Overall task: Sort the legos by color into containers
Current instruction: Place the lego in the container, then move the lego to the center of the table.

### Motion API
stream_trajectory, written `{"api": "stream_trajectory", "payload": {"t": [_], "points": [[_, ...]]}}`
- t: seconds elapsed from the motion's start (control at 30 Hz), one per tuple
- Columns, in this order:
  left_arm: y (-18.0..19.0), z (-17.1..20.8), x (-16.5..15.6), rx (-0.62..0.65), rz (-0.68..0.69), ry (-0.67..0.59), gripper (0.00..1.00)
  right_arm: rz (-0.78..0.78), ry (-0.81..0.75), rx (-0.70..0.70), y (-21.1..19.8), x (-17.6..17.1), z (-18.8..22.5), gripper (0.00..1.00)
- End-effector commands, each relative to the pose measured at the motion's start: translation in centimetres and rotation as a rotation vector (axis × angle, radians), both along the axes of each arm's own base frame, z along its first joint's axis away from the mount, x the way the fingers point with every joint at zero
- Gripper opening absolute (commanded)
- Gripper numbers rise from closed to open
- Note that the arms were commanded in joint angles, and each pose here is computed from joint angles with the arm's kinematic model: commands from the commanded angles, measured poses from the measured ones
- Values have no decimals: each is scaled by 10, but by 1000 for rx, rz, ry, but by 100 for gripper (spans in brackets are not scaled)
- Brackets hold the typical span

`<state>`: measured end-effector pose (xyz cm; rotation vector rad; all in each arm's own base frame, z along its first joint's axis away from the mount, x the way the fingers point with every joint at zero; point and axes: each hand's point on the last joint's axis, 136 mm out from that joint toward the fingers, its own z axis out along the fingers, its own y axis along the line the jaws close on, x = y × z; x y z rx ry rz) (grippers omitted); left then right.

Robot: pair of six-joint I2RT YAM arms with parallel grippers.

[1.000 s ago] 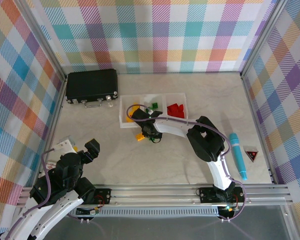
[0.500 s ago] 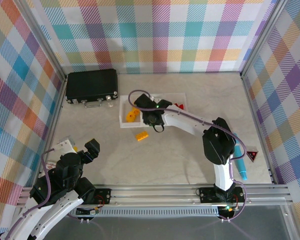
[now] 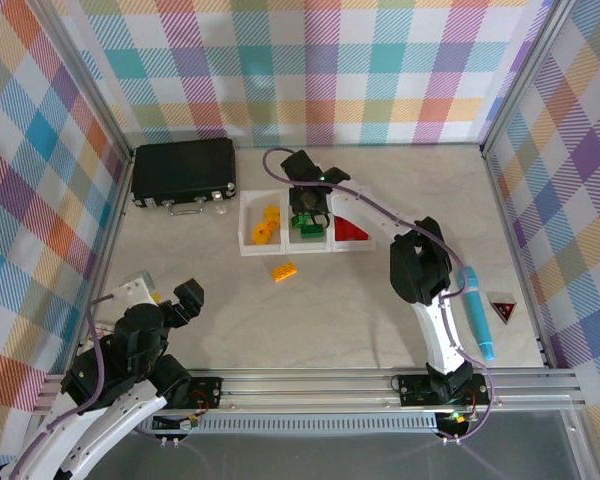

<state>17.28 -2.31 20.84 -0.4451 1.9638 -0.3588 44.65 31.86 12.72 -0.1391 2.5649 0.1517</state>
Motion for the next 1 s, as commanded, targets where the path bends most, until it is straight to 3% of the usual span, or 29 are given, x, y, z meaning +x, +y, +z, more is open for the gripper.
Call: {"api": "stream_trajectory", "payload": {"t": [0.0,0.1,0.2,0.3,0.43,0.6,0.77,0.97], "points": [[-18,-2,5,19,-81,17,100,45,22,-1,2,1,-1,40],[-50,-8,15,73,-230,39,100,54,21,-4,1,-1,1,66],[-98,-11,20,131,-471,86,100,65,4,2,-2,-5,14,75],[-133,0,21,215,-686,81,100,80,-17,15,-10,-13,33,77],[-172,18,12,411,-1029,-39,100,60,-48,43,-36,-32,57,78],[-189,-18,7,727,-1371,-27,100,1,-85,105,-92,-71,76,78],[-206,-53,22,820,-1540,80,96,-6,-103,99,-140,-119,79,78],[-226,-85,72,805,-1531,153,87,-25,-123,106,-180,-166,74,79]]}}
